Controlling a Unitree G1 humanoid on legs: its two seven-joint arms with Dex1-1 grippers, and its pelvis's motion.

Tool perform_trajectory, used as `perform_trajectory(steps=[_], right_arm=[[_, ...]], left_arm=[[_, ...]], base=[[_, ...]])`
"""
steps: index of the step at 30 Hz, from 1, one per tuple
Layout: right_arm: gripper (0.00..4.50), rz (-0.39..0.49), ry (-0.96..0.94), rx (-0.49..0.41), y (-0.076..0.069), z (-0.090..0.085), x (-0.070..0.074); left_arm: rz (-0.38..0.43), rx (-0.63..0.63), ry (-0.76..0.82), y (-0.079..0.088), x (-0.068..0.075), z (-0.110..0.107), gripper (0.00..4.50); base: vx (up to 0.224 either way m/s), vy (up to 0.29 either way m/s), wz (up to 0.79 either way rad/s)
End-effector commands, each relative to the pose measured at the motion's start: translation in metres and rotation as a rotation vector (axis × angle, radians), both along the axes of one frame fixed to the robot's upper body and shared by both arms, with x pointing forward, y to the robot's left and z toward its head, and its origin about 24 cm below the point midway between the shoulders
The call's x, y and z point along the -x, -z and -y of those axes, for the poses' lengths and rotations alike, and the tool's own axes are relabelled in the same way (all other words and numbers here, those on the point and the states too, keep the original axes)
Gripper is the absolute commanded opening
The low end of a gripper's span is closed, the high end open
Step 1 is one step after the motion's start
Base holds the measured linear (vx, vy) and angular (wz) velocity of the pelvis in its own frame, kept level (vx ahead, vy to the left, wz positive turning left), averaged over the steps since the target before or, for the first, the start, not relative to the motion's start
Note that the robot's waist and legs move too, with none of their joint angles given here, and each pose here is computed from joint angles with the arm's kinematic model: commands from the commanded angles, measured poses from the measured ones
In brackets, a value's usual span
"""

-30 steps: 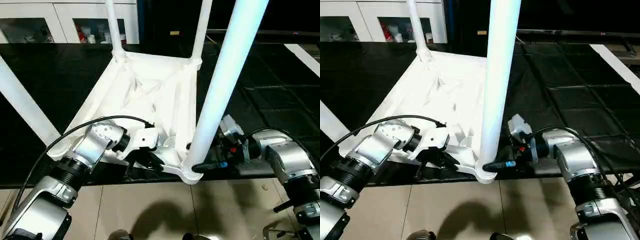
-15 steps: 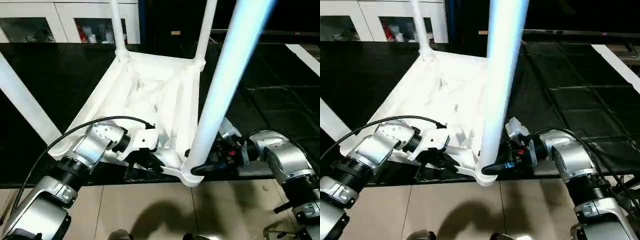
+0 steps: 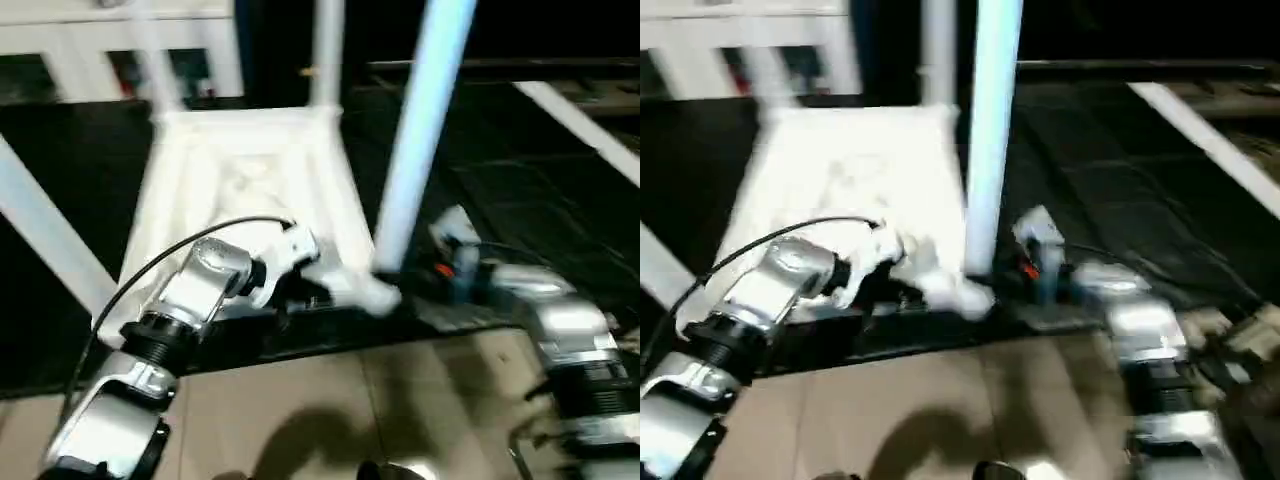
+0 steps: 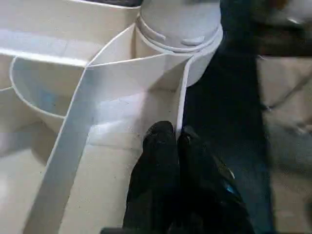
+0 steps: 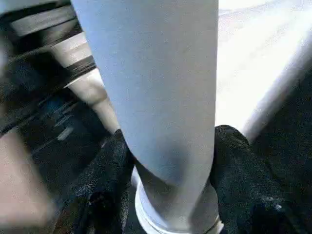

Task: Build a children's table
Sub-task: Rotate leg to tighten

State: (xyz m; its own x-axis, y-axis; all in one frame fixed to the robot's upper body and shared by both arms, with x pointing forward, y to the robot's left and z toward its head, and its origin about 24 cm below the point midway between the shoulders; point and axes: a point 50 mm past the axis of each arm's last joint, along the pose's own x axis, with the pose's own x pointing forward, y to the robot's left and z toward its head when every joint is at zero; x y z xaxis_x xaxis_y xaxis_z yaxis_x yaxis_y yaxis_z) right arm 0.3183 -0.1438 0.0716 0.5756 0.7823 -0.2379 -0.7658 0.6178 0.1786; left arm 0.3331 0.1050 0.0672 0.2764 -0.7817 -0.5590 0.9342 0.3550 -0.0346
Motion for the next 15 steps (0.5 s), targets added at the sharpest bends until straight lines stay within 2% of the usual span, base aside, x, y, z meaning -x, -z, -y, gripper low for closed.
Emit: perform_trajectory(steps=[1, 5, 8, 13, 14, 15], right_arm=[[1.99, -0.108, -0.052, -0.021, 0.016, -0.036, 0.007], [1.95, -0.103, 0.218, -0.021, 0.021, -0.065, -0.009], [1.95, -0.093, 0.348, -0.027, 0.019, -0.073, -0.018], [1.95, -0.054, 0.338, -0.076, 0.014, -0.076, -0.019], [2.3, -0.052, 0.338, -0.084, 0.014, -0.075, -0.019], [2.3, -0.044, 0.343, -0.088, 0.014, -0.074, -0.019]], left_arm=[[0.025, 0.08, -0.019, -0.007, -0.002, 0.025, 0.0], [0.053, 0.137, -0.155, -0.01, -0.011, 0.046, 0.0], [0.075, 0.163, -0.213, -0.015, -0.016, 0.053, 0.0], [0.107, 0.158, -0.225, -0.018, -0.018, 0.052, 0.0], [0.114, 0.149, -0.215, -0.018, -0.018, 0.051, 0.0], [0.117, 0.138, -0.208, -0.016, -0.017, 0.049, 0.0]], base=[[0.0, 0.0, 0.0], [0.0, 0.0, 0.0], [0.0, 0.0, 0.0], [0.0, 0.0, 0.0], [0.0, 0.0, 0.0], [0.0, 0.0, 0.0]])
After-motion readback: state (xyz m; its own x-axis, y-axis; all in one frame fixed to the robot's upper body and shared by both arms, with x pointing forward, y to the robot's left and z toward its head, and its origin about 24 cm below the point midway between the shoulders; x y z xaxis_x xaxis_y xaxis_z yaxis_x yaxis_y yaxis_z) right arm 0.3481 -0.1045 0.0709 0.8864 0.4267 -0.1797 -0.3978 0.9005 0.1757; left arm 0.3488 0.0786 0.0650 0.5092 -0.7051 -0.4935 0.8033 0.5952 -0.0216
